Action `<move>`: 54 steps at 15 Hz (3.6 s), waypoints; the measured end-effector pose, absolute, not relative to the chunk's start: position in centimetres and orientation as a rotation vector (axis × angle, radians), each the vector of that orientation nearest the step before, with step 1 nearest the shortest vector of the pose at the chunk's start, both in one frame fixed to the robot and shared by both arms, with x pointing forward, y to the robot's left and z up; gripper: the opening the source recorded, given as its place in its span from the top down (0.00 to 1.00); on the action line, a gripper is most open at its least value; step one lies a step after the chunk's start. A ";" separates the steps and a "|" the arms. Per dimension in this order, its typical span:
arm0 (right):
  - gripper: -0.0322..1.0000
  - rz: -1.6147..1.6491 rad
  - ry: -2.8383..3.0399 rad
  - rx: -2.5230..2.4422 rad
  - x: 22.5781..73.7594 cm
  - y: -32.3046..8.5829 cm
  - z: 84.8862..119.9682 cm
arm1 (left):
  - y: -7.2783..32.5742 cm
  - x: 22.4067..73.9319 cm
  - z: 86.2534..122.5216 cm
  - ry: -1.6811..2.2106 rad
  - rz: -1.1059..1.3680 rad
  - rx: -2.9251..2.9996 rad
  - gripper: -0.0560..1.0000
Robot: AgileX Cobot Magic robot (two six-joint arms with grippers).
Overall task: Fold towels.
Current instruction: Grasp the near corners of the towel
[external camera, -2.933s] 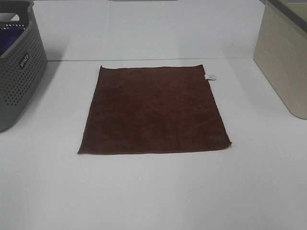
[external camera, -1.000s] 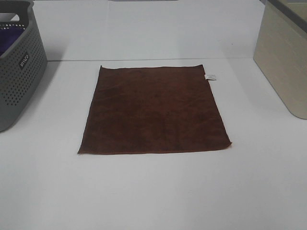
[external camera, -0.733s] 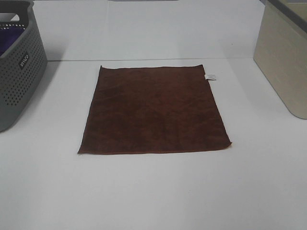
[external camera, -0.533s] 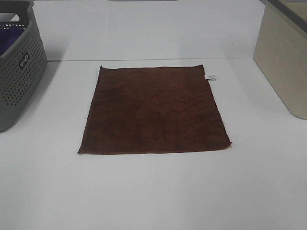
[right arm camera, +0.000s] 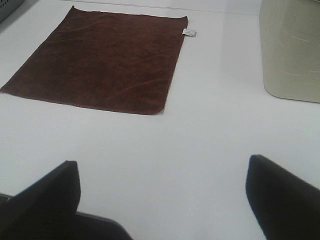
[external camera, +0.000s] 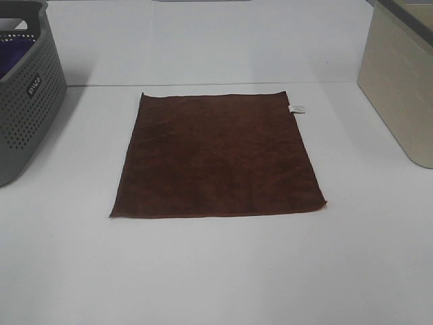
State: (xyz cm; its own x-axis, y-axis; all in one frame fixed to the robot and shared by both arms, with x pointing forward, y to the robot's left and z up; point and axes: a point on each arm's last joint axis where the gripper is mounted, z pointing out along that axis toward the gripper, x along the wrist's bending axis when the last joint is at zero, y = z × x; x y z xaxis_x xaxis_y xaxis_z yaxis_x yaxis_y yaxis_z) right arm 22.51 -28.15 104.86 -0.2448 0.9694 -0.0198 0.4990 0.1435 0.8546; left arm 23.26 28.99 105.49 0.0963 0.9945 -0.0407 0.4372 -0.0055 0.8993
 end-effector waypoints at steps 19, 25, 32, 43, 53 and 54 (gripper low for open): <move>0.32 0.921 1.904 1.949 39.4 -27.6 102.4 | 28.6 38.5 102.8 1.798 0.450 1.343 0.27; 0.33 0.810 1.919 2.290 46.0 -27.0 97.5 | 27.8 46.1 94.8 2.157 0.000 1.403 0.27; 0.33 0.665 2.300 2.343 54.3 -25.8 93.9 | 26.7 53.7 91.4 2.102 -0.264 1.515 0.27; 0.33 0.806 2.456 2.446 58.7 -27.5 89.6 | 24.3 57.6 87.7 2.023 -0.456 1.516 0.27; 0.46 0.866 2.560 2.480 59.1 -23.2 86.3 | 19.0 58.8 85.6 1.958 -0.543 1.563 0.43; 0.46 0.866 2.560 2.480 59.1 -23.2 86.3 | 19.0 58.8 85.6 1.958 -0.543 1.563 0.43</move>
State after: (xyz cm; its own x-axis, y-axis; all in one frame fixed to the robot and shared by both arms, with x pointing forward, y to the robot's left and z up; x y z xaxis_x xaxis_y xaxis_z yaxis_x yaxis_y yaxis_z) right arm 59.09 -23.17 86.26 -0.0124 0.7614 0.6482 0.9985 0.0436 -0.0320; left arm 58.76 19.04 85.64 -0.1542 0.7401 -0.6546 0.9715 0.2342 0.0360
